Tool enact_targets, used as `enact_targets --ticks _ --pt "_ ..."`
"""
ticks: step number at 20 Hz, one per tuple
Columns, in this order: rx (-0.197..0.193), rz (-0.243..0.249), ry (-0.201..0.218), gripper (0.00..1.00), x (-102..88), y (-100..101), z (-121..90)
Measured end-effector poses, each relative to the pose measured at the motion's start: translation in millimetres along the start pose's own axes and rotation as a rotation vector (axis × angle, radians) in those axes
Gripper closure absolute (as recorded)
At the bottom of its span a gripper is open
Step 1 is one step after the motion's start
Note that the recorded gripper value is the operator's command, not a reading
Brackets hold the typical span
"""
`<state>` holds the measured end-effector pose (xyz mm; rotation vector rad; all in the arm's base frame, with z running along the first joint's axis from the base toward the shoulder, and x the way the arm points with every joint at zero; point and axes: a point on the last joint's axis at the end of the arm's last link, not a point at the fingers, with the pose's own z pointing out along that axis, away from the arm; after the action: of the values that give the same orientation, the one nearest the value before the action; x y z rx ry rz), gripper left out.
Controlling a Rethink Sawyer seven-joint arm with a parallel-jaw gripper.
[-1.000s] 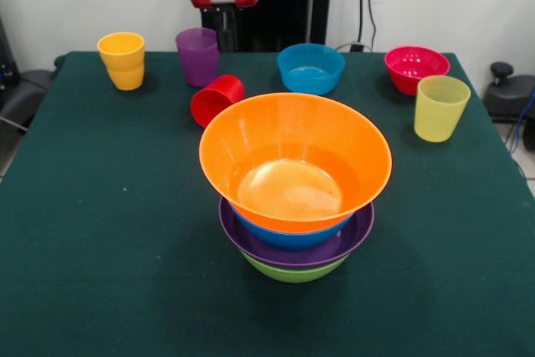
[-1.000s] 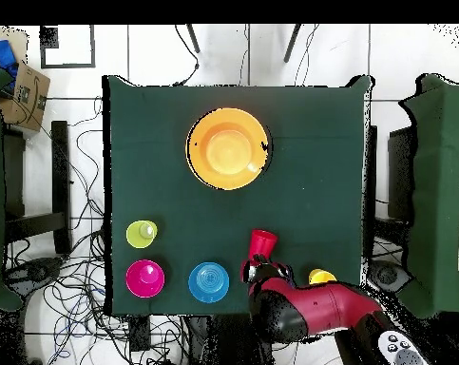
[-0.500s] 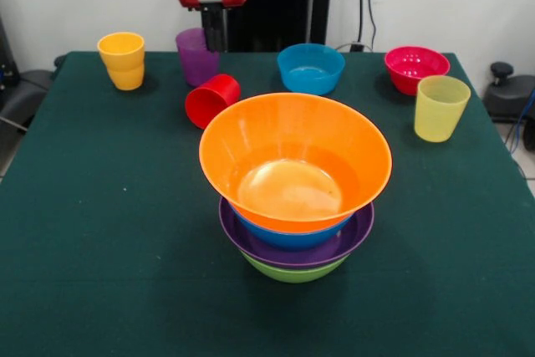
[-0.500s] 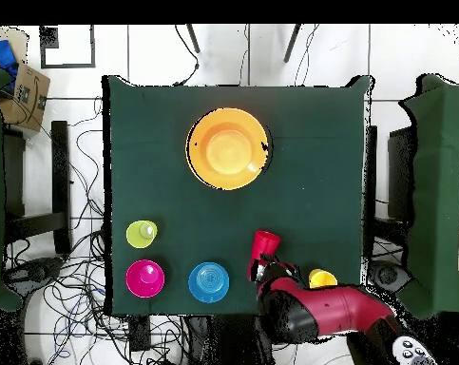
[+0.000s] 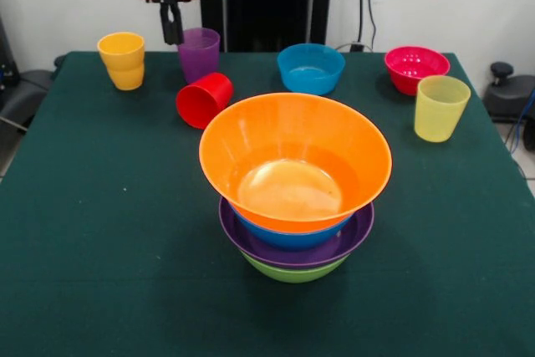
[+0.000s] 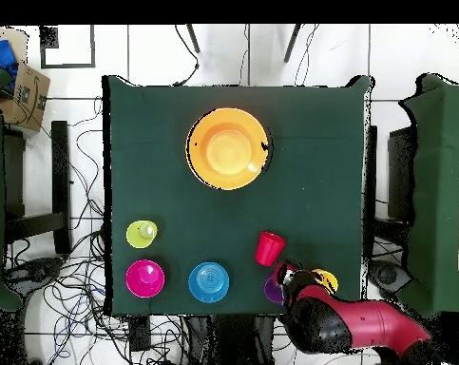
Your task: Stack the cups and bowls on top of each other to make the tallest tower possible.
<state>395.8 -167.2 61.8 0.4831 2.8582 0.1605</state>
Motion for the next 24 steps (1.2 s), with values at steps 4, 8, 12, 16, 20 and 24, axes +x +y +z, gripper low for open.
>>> enact_targets --ticks 4,8,12,16,20,24 --pt "-0.004 -0.002 0.032 1.0 7.9 -7.0 3.8" --pt "-0.018 -0.026 0.051 1.0 12.3 -4.0 12.5" --pt "-0.037 -0.06 0.066 1.0 18.3 4.6 22.0" --pt "-0.048 -0.106 0.082 1.0 24.2 19.4 27.1" --pt "-0.049 -0.152 0.095 1.0 27.4 36.9 29.7" --pt "-0.045 -0.182 0.103 1.0 32.7 47.0 24.9"
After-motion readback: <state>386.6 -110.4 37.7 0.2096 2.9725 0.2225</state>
